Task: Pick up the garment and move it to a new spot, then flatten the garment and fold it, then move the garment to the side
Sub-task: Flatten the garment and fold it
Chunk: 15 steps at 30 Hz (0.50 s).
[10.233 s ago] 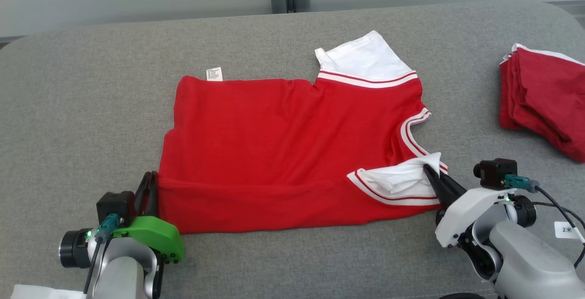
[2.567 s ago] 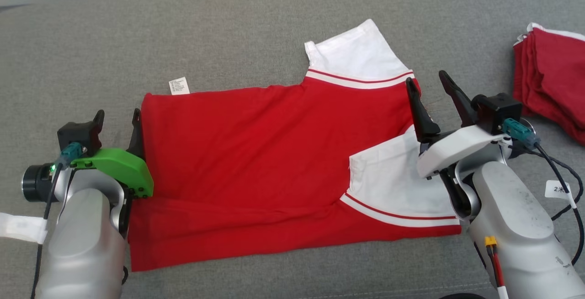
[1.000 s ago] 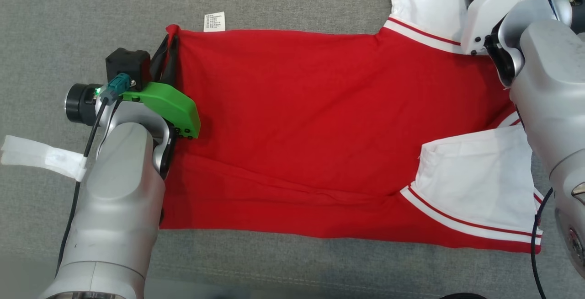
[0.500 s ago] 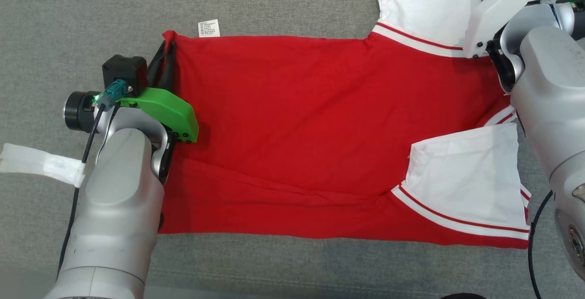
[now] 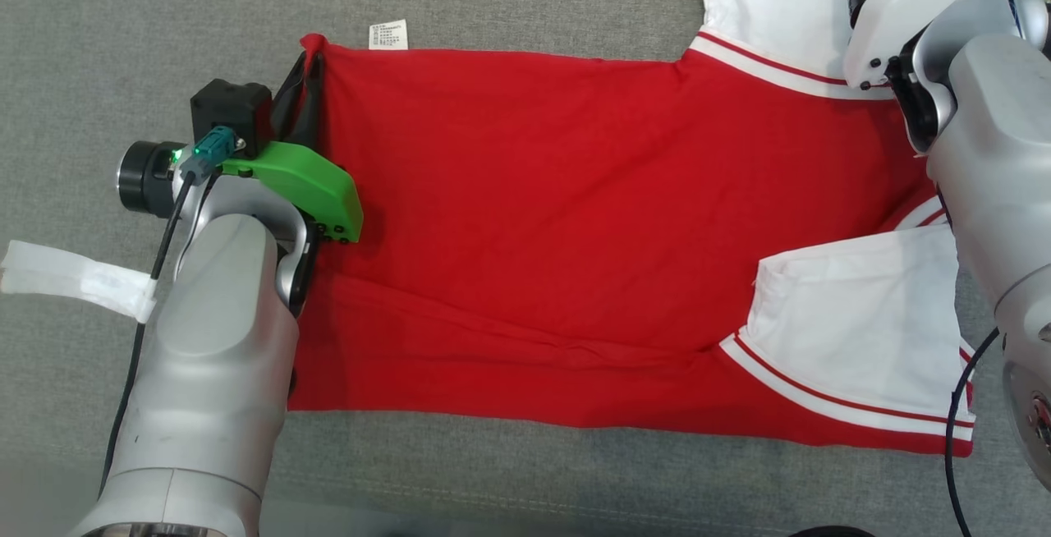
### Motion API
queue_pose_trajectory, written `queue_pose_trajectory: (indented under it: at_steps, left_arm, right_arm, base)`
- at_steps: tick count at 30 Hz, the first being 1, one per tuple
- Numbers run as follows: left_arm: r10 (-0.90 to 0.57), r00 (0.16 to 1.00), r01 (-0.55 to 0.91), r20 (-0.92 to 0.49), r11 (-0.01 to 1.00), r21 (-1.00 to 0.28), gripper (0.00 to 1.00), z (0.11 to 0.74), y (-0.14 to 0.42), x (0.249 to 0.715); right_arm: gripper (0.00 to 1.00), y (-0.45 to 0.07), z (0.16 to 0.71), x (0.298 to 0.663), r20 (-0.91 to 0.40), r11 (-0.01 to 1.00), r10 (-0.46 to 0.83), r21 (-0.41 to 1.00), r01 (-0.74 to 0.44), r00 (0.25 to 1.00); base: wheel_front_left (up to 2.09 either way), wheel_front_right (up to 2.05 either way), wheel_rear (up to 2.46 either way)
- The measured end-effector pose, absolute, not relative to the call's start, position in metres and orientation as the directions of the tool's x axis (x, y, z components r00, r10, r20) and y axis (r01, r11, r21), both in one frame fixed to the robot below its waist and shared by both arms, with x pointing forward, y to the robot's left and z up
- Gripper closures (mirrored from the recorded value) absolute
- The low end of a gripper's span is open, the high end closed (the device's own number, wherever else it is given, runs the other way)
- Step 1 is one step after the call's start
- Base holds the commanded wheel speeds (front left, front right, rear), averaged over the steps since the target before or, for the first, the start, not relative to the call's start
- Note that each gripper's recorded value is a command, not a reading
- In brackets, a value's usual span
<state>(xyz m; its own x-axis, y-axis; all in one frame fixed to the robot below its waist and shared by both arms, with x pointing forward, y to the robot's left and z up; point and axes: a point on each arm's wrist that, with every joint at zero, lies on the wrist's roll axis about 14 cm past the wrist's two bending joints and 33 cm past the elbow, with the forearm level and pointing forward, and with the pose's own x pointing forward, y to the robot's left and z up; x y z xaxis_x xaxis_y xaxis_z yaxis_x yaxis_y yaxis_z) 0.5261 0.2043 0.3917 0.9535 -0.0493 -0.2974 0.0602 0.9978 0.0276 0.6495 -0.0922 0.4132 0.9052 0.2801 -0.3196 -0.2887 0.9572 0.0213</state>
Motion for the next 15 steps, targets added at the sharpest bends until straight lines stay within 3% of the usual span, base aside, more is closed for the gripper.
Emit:
queue_pose_trajectory:
  at_steps: [2, 3, 4, 5, 6, 7, 9, 15]
  left_arm:
    - [-0.048, 0.952, 0.06, -0.301, 0.998, 0.031, 1.0, 0.39, 0.206, 0.526]
    - [-0.048, 0.952, 0.061, -0.302, 0.998, 0.032, 1.0, 0.389, 0.206, 0.526]
    - [-0.048, 0.951, 0.06, -0.304, 0.998, 0.033, 1.0, 0.389, 0.206, 0.526]
    - [-0.047, 0.951, 0.06, -0.305, 0.998, 0.034, 1.0, 0.388, 0.207, 0.526]
    - [-0.047, 0.951, 0.059, -0.304, 0.998, 0.032, 1.0, 0.388, 0.207, 0.526]
    - [-0.046, 0.952, 0.058, -0.304, 0.998, 0.031, 1.0, 0.388, 0.207, 0.527]
    - [-0.048, 0.951, 0.059, -0.305, 0.998, 0.027, 1.0, 0.387, 0.207, 0.527]
    - [-0.049, 0.953, 0.058, -0.299, 0.998, 0.022, 1.0, 0.389, 0.204, 0.529]
  right_arm:
    - [0.04, -0.089, 0.408, 0.651, -0.34, 0.957, 0.281, 0.032, -0.288, 0.898]
    - [0.15, -0.09, 0.406, 0.652, -0.347, 0.958, 0.279, 0.034, -0.285, 0.895]
    - [0.18, -0.091, 0.403, 0.652, -0.357, 0.959, 0.275, 0.038, -0.281, 0.893]
    - [0.32, -0.092, 0.401, 0.652, -0.365, 0.96, 0.273, 0.04, -0.278, 0.89]
    - [0.55, -0.093, 0.398, 0.652, -0.374, 0.961, 0.27, 0.041, -0.275, 0.887]
    - [0.63, -0.093, 0.396, 0.653, -0.379, 0.962, 0.267, 0.046, -0.27, 0.886]
    - [1.0, -0.093, 0.393, 0.653, -0.388, 0.961, 0.268, 0.044, -0.272, 0.882]
    - [1.0, -0.087, 0.407, 0.653, -0.322, 0.96, 0.277, 0.057, -0.274, 0.905]
  base:
    - [0.0, 0.0, 0.0]
    - [0.0, 0.0, 0.0]
    - [0.0, 0.0, 0.0]
    - [0.0, 0.0, 0.0]
    - [0.0, 0.0, 0.0]
    - [0.0, 0.0, 0.0]
    - [0.0, 0.0, 0.0]
    - [0.0, 0.0, 0.0]
